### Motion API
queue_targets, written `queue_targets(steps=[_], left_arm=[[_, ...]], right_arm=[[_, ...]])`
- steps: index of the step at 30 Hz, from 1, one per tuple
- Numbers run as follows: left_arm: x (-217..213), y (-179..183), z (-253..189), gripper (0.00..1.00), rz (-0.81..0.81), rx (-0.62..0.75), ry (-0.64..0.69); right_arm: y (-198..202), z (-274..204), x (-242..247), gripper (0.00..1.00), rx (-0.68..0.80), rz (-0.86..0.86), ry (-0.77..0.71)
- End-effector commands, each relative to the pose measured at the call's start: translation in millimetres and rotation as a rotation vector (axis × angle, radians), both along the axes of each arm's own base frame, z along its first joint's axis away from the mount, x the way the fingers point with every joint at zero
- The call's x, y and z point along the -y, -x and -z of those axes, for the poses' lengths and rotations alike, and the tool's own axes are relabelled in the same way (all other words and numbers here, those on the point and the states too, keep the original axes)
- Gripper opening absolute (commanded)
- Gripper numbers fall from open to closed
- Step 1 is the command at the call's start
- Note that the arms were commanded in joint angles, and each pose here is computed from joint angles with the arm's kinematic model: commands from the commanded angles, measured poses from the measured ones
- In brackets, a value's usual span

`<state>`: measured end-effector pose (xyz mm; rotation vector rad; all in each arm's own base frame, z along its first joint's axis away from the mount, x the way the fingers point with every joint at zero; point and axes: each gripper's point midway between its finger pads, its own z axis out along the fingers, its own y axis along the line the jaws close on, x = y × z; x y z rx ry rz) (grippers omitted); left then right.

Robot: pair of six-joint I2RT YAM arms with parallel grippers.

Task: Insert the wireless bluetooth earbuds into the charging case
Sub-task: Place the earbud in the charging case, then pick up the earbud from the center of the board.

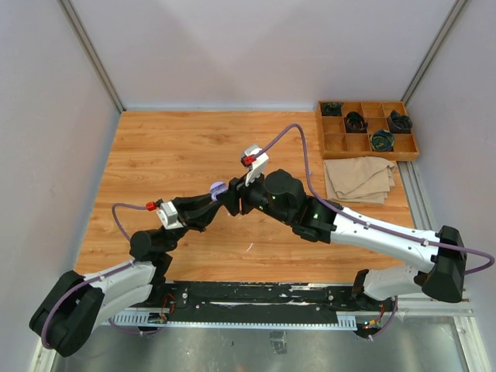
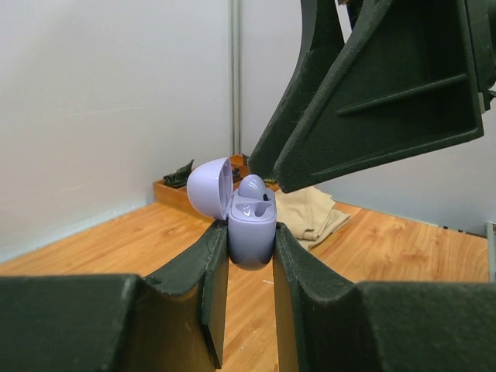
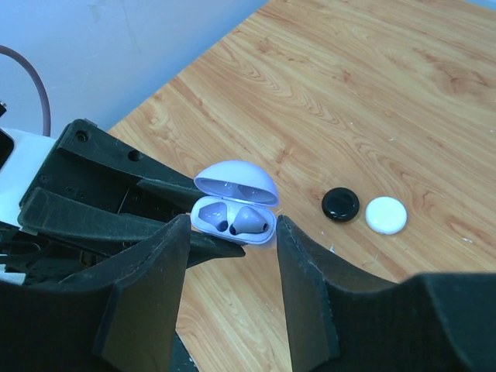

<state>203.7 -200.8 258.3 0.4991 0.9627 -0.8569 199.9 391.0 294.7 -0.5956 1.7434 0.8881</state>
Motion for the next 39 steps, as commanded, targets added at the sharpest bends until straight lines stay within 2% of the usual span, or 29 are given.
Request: queue_targets(steps=[1,7,14,22,29,36,39], left_arm=[[-5.7,5.4,26.1,0.00,-0.017,-0.040,-0.022],[-6.4,2.7,28.2,0.00,-0.028,-0.049,-0.026],[-7.9,-5.2,33.1,0.00,-0.059,-0.080,-0.036],[-8.0,-7.3,33.9,0.00,-0.065,-0.089,-0.039],[-7.0,-7.8,34.9,0.00,-0.062,-0.095,-0.043],[-8.2,-9.6,34.6,0.00,-0.073,-0.097,-0.042],[-9.1,-10.2,35.3,0.00,-0.079,-0.099,-0.043]], right_arm=[[-0.1,-11.6,9.9,0.50,0.063,0.009,0.037],[-12.9,-13.3,31.6,0.54,0.096,0.057,0.103],[-42.9,5.6,66.2,0.58,0.060,0.089,0.215],[-103.5,60.4,136.5,0.60,-0.051,0.257,0.380],[-152.3,116.5,199.0,0.61,-0.191,0.390,0.458],[-194.3,177.2,245.0,0.59,-0.338,0.471,0.538],[-210.8,198.9,258.4,0.55,-0.389,0.486,0.563]])
